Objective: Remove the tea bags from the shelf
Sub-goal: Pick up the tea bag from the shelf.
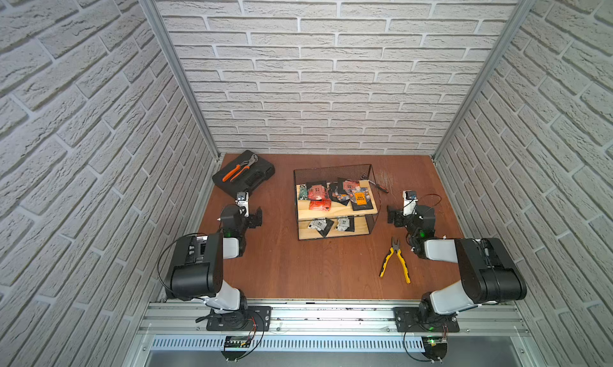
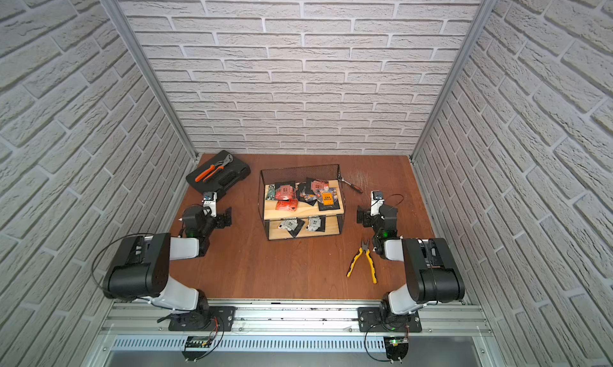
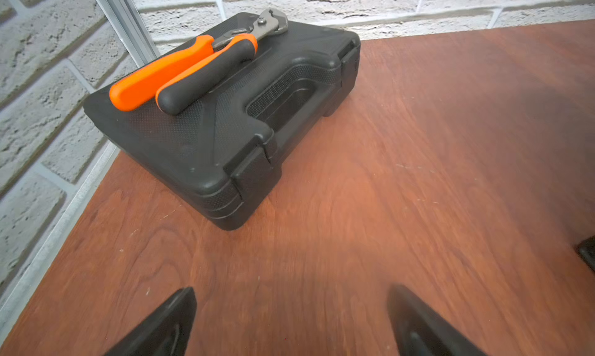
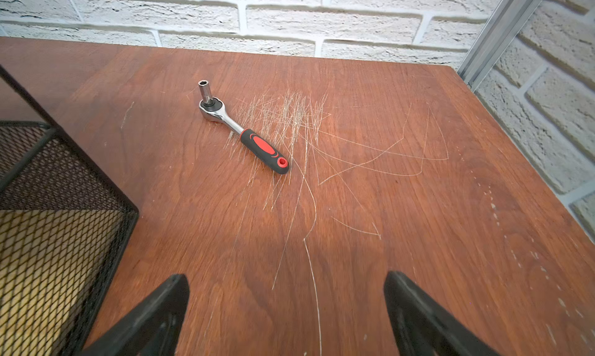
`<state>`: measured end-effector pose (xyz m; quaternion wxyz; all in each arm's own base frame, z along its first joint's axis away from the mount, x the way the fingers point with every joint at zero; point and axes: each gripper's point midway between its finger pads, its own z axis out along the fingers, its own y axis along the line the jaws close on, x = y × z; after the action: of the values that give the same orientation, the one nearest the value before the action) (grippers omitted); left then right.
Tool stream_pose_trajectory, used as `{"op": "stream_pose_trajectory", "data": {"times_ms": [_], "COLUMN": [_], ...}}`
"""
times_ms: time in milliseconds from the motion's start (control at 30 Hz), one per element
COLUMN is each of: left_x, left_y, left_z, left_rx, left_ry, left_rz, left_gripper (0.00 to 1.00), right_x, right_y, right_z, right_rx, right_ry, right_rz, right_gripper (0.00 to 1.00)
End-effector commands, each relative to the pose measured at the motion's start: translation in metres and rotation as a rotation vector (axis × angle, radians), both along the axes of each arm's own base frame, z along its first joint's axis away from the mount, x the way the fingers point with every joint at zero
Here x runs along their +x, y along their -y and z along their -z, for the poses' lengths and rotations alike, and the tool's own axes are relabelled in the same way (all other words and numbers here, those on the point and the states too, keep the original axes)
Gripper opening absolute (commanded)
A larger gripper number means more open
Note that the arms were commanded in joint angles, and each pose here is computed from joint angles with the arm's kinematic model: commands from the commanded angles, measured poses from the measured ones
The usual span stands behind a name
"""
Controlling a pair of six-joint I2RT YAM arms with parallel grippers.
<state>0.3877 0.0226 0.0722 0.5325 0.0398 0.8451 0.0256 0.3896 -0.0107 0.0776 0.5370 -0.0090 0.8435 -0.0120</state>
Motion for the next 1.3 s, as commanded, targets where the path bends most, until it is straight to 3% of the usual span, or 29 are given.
{"op": "stream_pose_trajectory", "data": {"times_ms": [0, 467, 567, 633, 700, 867, 967, 1067, 1100, 1167, 1233, 1267], "left_x": [0.010, 0.009, 0.011, 0.013, 0.012, 0.012, 0.008, -0.001, -0.007, -0.027, -0.037, -0.032], "left_y": [-0.005, -0.005, -0.009, -0.015, -0.019, -0.009, 0.003, 0.020, 0.017, 0.014, 0.021, 0.030], "left_z": [-0.015, -0.016, -0.026, -0.043, -0.057, -0.121, -0.169, -0.224, -0.239, -0.237, -0.226, -0.220], "left_rx": [0.001, 0.002, 0.014, 0.024, 0.011, -0.013, 0.011, 0.054, 0.040, -0.132, -0.318, -0.430], "left_ry": [0.061, 0.065, 0.037, -0.016, -0.034, 0.099, 0.165, 0.246, 0.250, 0.096, -0.011, -0.038], "left_rz": [-0.018, -0.018, -0.049, -0.106, -0.142, -0.187, -0.193, -0.200, -0.264, -0.355, -0.366, -0.308], "left_gripper": [0.98, 0.98, 0.98, 0.98, 0.98, 0.98, 0.98, 0.98, 0.98, 0.98, 0.98, 0.98], "right_x": [0.007, 0.008, 0.014, 0.017, 0.018, 0.007, -0.011, -0.034, -0.045, -0.062, -0.057, -0.059], "right_y": [-0.002, -0.001, 0.003, 0.003, 0.005, 0.018, 0.016, 0.019, 0.019, 0.023, -0.002, -0.007], "right_z": [-0.017, -0.020, -0.035, -0.051, -0.076, -0.145, -0.208, -0.257, -0.260, -0.255, -0.261, -0.264], "right_rx": [-0.006, -0.005, -0.001, 0.001, 0.011, 0.020, 0.039, 0.245, 0.324, 0.483, 0.556, 0.559], "right_ry": [0.064, 0.068, -0.018, -0.041, 0.022, 0.131, 0.198, 0.187, 0.120, 0.041, 0.046, 0.042], "right_rz": [-0.011, -0.003, 0.025, 0.025, 0.042, 0.132, 0.141, 0.243, 0.289, 0.408, 0.253, 0.222], "right_gripper": [0.99, 0.99, 0.99, 0.99, 0.99, 0.99, 0.99, 0.99, 0.99, 0.99, 0.99, 0.89]}}
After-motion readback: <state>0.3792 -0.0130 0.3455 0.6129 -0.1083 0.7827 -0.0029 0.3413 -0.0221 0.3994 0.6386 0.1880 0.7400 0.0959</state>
